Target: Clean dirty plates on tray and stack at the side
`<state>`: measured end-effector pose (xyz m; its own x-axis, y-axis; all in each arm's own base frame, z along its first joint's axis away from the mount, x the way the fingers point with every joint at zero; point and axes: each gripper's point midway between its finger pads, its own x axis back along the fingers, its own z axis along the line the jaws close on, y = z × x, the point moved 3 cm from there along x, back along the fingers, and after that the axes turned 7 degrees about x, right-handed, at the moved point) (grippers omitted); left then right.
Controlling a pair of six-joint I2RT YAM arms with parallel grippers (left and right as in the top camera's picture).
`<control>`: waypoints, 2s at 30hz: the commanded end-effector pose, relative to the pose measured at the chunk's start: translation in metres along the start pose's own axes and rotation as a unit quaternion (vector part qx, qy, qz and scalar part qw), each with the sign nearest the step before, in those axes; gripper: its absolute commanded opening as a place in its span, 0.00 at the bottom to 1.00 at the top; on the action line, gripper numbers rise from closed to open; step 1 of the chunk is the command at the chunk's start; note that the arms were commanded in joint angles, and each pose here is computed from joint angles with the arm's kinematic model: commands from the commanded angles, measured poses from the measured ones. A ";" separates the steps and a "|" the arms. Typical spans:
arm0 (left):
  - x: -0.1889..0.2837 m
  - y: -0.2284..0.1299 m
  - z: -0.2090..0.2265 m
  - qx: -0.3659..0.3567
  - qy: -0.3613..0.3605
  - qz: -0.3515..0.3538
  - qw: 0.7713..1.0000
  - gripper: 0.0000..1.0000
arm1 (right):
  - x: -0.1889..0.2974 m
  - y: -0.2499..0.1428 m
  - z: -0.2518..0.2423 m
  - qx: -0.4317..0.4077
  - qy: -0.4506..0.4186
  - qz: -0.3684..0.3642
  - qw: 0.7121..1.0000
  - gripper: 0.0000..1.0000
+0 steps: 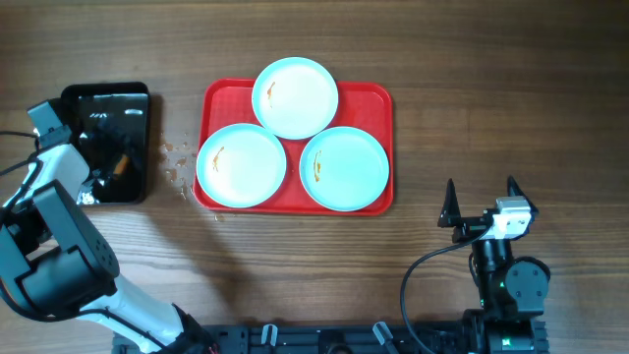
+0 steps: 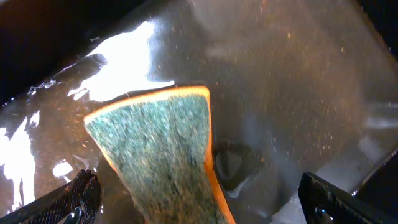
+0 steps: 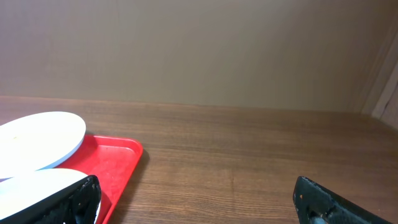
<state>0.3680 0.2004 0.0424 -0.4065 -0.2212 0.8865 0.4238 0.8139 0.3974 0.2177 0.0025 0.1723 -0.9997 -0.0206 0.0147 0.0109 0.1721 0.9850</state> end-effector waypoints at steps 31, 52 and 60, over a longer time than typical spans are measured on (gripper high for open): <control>-0.003 -0.009 0.014 0.067 0.034 0.008 0.997 0.64 | 0.000 0.001 0.002 0.004 0.007 -0.003 1.000 1.00; -0.005 -0.009 0.030 0.065 0.074 -0.017 0.995 0.04 | 0.000 0.001 0.002 0.005 0.007 -0.003 1.000 1.00; 0.030 0.008 0.004 0.068 0.000 -0.038 0.997 0.04 | 0.000 0.001 0.002 0.004 0.007 -0.003 1.000 1.00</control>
<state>0.3487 0.2076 0.0356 -0.3271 -0.3024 0.8953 0.3010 0.8647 0.4020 0.2177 0.0025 0.1723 -0.9997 -0.0206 0.0147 0.0109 0.1721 0.9850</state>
